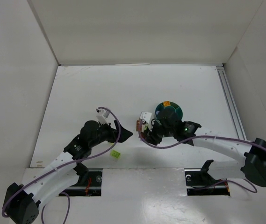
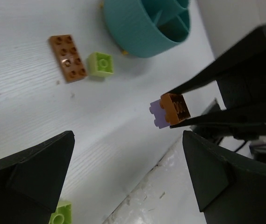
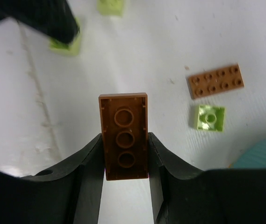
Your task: Sort the legos into containers by color
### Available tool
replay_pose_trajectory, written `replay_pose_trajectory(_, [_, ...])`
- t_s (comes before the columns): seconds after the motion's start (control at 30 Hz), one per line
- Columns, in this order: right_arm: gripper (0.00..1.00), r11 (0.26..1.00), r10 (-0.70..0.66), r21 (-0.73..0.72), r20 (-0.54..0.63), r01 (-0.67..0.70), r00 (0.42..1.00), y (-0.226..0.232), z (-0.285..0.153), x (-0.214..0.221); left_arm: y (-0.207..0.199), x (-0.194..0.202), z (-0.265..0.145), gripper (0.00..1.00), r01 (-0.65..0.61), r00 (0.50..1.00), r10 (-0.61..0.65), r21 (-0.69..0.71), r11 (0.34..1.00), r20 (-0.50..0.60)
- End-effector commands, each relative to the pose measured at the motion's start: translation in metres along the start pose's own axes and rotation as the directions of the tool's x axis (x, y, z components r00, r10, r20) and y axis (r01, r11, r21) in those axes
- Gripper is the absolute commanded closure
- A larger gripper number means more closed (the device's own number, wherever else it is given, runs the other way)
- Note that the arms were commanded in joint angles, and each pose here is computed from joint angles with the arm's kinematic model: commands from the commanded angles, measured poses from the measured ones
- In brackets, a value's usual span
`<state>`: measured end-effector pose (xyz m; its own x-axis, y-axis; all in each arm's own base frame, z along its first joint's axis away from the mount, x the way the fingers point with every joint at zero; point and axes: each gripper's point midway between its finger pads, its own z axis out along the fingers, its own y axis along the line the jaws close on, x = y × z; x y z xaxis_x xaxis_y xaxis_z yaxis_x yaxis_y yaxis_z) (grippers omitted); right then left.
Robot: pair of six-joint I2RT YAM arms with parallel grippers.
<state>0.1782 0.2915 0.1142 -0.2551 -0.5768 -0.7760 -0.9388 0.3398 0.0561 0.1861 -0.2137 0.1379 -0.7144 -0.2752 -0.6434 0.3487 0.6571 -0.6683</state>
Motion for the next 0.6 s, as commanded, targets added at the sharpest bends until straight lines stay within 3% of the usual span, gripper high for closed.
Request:
replay_pose_trajectory(0.0, [0.77, 0.967, 0.002, -0.251, 0.176, 0.043, 0.984, 0.033, -0.028, -0.05, -0.063, -0.007, -0.013, 0.0, -0.197, 0.98, 0.183, 0.364, 0.91, 0.073])
replay_pose_trajectory(0.1, [0.77, 0.928, 0.002, -0.36, 0.266, 0.098, 0.964, 0.048, -0.047, -0.072, -0.084, -0.006, -0.024, 0.02, -0.279, 0.96, 0.251, 0.485, 0.829, 0.125])
replay_pose_trajectory(0.2, [0.77, 0.918, -0.014, -0.37, 0.332, 0.144, 0.943, 0.049, -0.064, -0.091, -0.094, -0.007, -0.029, 0.07, -0.325, 0.946, 0.286, 0.511, 0.796, 0.156])
replay_pose_trajectory(0.4, [0.77, 0.881, 0.008, -0.44, 0.377, 0.172, 0.926, 0.064, -0.078, -0.104, -0.115, -0.005, -0.041, 0.19, -0.423, 0.904, 0.365, 0.591, 0.686, 0.224])
replay_pose_trajectory(0.57, [0.77, 0.877, 0.012, -0.447, 0.383, 0.174, 0.924, 0.065, -0.08, -0.11, -0.121, -0.001, -0.046, 0.28, -0.459, 0.882, 0.408, 0.623, 0.633, 0.235])
